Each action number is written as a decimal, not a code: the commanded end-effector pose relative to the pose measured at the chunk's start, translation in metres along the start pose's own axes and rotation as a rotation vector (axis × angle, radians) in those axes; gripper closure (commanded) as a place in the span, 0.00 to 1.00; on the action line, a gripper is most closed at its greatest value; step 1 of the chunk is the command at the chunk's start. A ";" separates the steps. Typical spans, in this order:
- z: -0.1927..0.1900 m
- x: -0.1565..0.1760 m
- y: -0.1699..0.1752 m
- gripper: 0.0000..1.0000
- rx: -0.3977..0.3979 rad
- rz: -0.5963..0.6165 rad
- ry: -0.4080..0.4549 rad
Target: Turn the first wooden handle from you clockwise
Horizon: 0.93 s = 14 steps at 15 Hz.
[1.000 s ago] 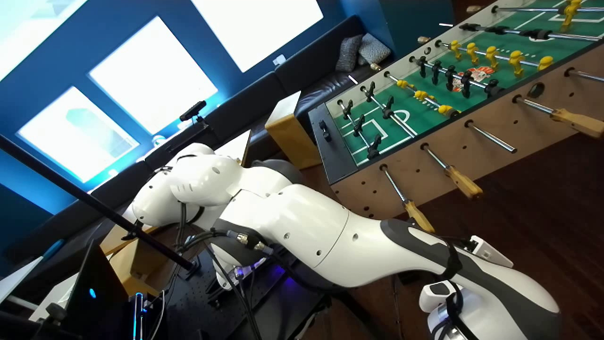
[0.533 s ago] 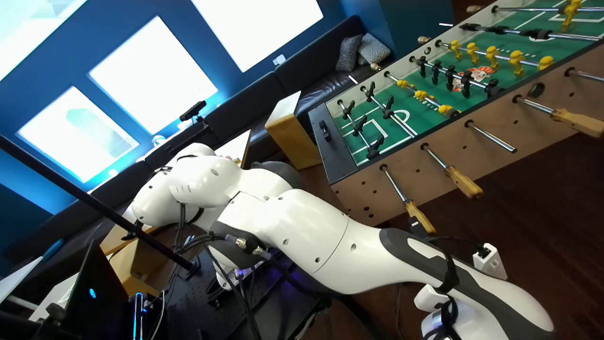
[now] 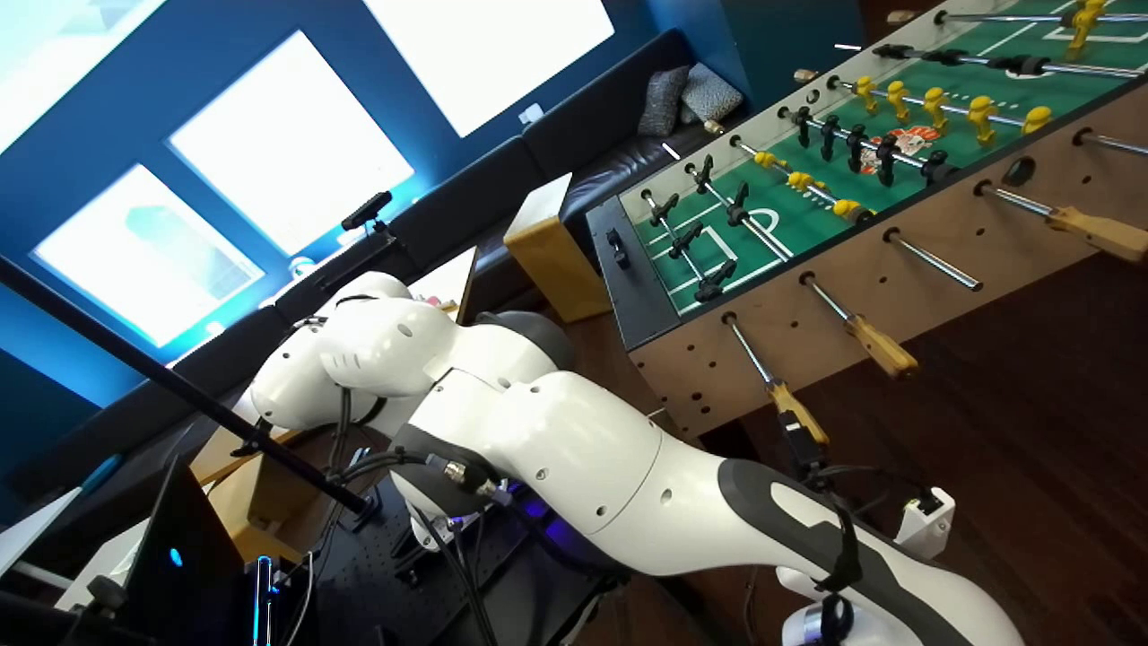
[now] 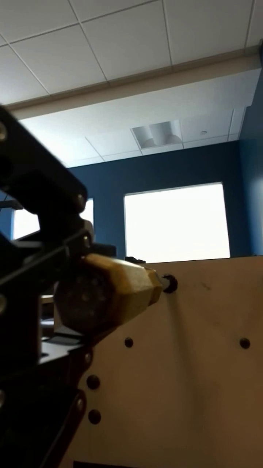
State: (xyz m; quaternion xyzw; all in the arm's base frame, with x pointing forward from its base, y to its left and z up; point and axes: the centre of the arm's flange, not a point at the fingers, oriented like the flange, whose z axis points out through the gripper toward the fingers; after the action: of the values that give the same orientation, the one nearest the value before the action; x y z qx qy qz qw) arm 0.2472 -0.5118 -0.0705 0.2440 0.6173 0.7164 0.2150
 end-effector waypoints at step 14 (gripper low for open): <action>0.000 0.010 0.086 0.00 -0.088 -0.042 0.133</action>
State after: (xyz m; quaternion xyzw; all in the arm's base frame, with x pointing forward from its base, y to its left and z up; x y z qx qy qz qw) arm 0.2396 -0.5218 -0.0121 0.1935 0.5850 0.7594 0.2091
